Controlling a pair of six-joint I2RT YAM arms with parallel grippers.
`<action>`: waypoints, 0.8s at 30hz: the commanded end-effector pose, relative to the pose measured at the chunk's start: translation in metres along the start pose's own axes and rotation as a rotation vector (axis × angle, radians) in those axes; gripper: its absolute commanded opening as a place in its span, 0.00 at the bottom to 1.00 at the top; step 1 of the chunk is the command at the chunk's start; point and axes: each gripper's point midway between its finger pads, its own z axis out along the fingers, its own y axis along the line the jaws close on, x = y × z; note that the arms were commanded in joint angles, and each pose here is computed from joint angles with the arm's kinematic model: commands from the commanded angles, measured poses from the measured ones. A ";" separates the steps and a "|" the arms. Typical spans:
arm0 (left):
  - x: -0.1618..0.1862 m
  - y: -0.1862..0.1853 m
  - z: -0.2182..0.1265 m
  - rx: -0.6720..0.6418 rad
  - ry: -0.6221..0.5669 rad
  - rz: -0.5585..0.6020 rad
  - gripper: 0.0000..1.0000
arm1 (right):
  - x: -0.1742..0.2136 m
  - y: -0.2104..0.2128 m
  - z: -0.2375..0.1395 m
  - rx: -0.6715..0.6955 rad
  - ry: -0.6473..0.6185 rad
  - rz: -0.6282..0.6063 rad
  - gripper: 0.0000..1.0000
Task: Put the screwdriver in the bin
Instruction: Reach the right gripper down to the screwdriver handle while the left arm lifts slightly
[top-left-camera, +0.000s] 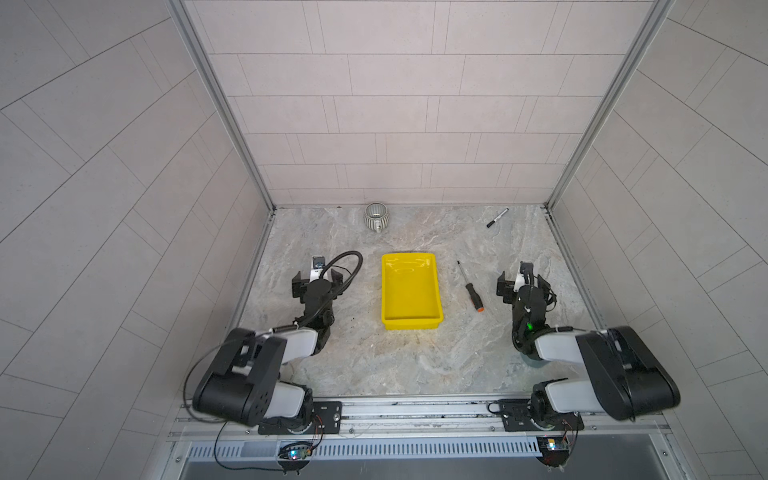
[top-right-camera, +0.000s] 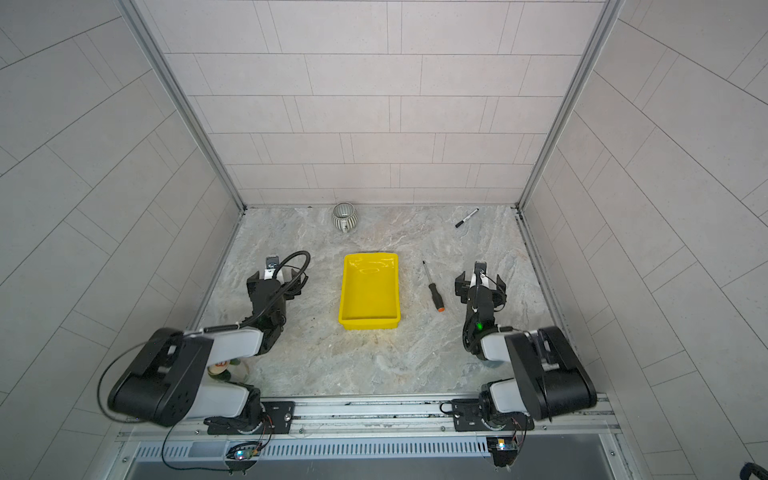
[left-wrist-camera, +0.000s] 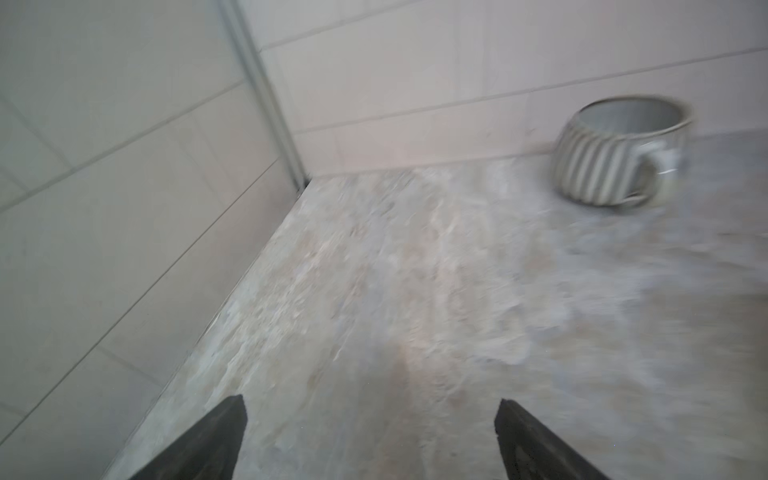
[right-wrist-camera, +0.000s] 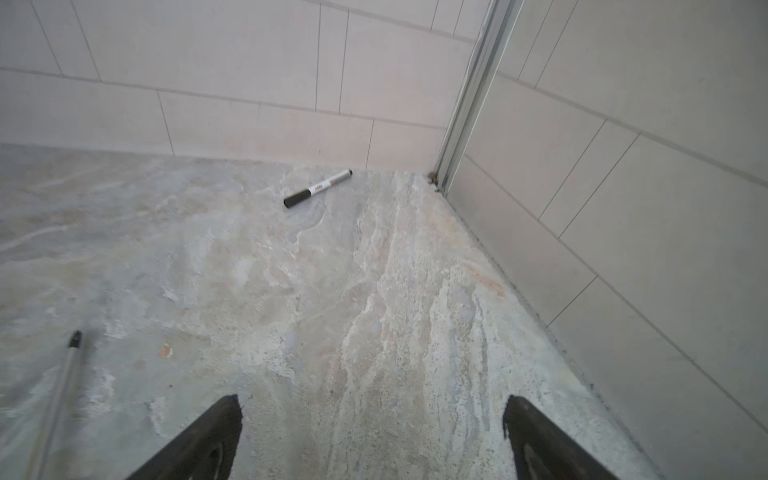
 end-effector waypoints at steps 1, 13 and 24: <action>-0.035 -0.033 -0.032 0.164 0.057 0.118 1.00 | -0.041 -0.010 -0.030 0.057 0.025 -0.004 0.99; 0.008 0.000 -0.103 0.163 0.369 -0.187 1.00 | 0.038 -0.042 -0.110 -0.001 0.339 0.337 0.99; 0.027 0.008 -0.103 0.096 0.404 -0.253 1.00 | 0.042 -0.027 -0.098 -0.003 0.431 0.265 0.99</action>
